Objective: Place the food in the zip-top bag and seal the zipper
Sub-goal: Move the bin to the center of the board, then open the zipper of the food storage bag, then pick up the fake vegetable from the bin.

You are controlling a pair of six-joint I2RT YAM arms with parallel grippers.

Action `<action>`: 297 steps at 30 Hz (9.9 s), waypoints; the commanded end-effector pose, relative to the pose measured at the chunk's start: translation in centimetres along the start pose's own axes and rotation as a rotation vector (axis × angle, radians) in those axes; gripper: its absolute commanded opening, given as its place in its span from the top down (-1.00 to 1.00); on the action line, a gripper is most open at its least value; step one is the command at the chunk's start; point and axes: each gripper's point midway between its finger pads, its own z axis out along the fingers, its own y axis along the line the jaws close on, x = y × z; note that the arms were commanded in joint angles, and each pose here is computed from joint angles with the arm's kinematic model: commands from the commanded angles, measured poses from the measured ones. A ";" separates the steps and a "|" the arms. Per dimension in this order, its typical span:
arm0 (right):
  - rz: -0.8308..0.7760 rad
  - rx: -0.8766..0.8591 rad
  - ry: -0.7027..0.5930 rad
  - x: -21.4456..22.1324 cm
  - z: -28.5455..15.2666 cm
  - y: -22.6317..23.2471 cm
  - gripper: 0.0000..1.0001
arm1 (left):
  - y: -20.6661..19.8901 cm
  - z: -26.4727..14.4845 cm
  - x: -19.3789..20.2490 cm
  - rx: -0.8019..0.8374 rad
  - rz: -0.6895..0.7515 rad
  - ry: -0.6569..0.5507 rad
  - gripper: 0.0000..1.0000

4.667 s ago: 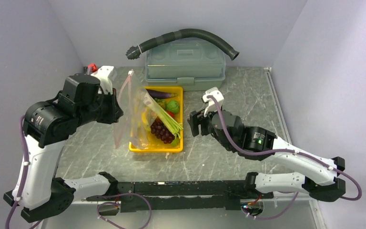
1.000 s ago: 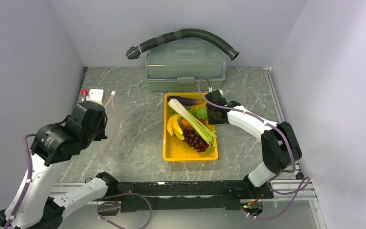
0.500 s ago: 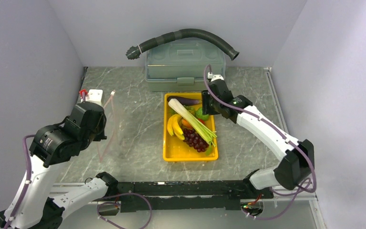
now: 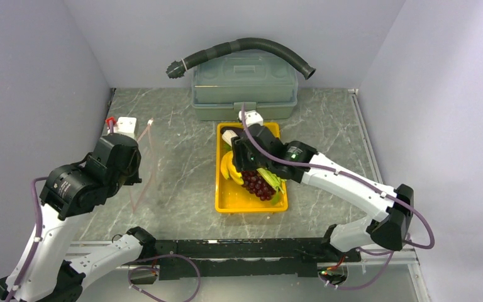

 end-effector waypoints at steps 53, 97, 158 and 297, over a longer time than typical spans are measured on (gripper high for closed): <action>0.011 0.225 0.215 12.7 13.1 3.8 0.87 | -0.2 0.2 1.0 0.027 -0.008 -0.001 1.00; 0.123 0.359 0.078 12.3 7.2 -2.9 0.51 | -3.6 3.1 1.1 0.092 0.013 0.067 1.00; 0.201 -0.256 -0.078 -3.6 5.5 16.0 -0.17 | -8.6 5.2 0.1 0.216 -0.030 0.147 1.00; -0.161 0.263 0.179 6.7 4.1 -19.0 -0.57 | -8.4 11.6 -0.7 -0.033 0.236 -0.009 1.00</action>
